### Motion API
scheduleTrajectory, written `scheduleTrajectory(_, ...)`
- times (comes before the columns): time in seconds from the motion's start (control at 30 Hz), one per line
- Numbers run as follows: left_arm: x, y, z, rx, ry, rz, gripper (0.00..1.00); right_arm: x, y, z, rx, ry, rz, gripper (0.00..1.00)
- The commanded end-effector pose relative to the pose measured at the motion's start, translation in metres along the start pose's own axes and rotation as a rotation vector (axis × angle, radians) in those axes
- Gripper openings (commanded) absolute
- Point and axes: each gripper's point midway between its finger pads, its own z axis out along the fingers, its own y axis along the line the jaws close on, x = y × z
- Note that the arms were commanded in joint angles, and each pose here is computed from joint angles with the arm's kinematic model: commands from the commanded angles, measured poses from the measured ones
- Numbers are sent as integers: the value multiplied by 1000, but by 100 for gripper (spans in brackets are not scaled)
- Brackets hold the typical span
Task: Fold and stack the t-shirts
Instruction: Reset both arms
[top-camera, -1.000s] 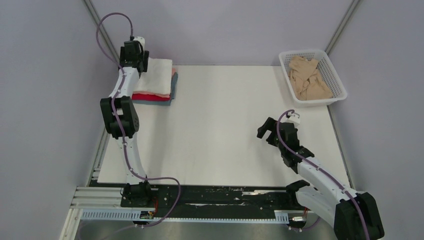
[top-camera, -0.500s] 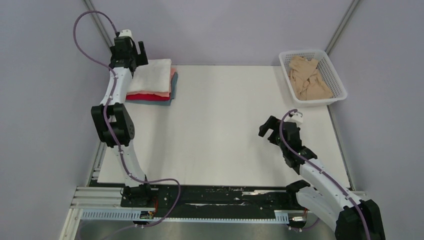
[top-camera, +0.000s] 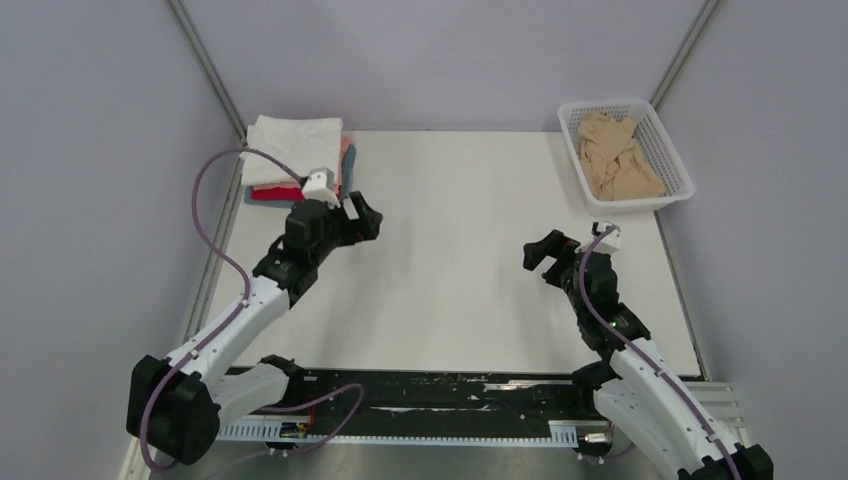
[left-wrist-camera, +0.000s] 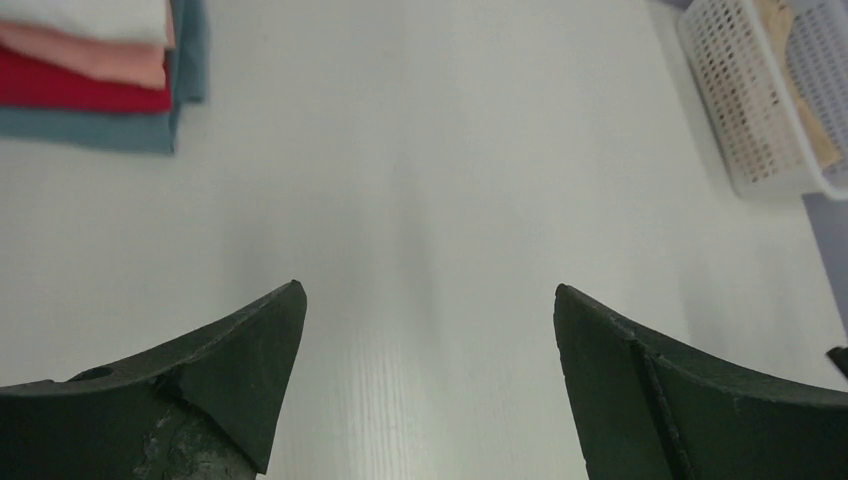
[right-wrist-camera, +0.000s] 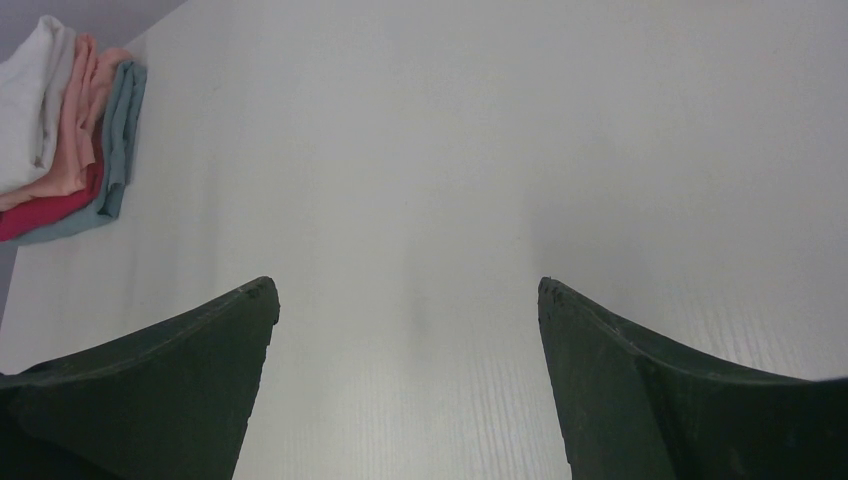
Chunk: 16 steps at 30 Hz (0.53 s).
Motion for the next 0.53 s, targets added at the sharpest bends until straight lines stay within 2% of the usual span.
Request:
scheduleTrajectory(0.0,75,21,-18,-82,84,-53,100,1,-10,-1,34,-16,-2,100)
scheduleTrajectory(0.03,95,27,-26,-79,110,-46,100,2,-10,-1,34,-16,-4,100)
scheduleTrajectory(0.13,121,31,-42,-73,125,-53,100,7,-13,-1,32,-9,6,100)
scheduleTrajectory(0.23,112,36,-53,-83,77,-51,100,13,-15,-1,33,1,6,100)
scheduleTrajectory(0.33,100,51,-61,-163,27,-32,100,18,-15,-2,20,14,7,100)
scheduleTrajectory(0.5,95,64,-68,-221,0,-17,100,16,-15,-4,15,3,10,100)
